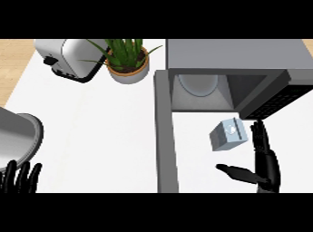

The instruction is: Pick up the milk, place it into the microwave and close the microwave

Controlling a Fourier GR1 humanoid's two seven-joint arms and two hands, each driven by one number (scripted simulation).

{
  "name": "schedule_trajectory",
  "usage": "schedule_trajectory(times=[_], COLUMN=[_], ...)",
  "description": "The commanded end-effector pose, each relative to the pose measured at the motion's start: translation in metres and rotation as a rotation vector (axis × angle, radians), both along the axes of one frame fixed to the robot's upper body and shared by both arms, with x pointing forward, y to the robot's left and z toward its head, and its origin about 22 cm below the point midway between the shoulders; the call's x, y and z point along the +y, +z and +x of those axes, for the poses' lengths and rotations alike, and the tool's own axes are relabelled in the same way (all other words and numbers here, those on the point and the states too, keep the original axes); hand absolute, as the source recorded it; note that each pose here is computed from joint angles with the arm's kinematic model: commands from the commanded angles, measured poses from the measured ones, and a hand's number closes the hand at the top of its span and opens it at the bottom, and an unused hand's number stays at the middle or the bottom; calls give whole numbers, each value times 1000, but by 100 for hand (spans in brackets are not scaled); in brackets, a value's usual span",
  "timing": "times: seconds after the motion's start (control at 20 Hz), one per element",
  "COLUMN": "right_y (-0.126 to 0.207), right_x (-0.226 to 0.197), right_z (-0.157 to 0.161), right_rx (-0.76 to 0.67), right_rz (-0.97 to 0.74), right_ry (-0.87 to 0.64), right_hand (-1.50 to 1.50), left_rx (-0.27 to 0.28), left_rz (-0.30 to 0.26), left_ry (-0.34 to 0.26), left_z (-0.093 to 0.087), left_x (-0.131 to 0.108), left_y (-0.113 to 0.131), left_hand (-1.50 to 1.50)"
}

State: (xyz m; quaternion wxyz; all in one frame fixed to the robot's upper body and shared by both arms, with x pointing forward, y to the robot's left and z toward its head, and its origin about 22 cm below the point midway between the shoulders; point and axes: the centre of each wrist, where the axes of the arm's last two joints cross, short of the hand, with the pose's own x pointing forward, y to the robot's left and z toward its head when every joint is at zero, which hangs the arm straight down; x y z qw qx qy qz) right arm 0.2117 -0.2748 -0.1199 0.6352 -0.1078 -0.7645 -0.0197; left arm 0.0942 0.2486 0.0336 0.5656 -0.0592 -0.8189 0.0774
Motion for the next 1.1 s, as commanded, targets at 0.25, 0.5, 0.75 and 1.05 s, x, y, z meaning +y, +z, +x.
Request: schedule_trajectory(times=[0.25,0.5,0.75,1.05], right_y=[-26,-17,-26,-30], right_x=[-11,-6,5,8], right_z=[20,25,41,42], right_rx=[-7,-36,-22,-39], right_rz=[-28,2,31,19], right_ry=[24,74,83,26], right_hand=[-150,-150,-150,-150], left_rx=[-2,1,9,-5], left_rz=[-9,-24,-13,-1], left_ry=[-17,-29,-17,-15], left_z=[-17,-30,-14,-22], left_x=[17,13,-2,9], left_y=[8,-10,-22,-8], left_hand=[-150,-150,-150,-150])
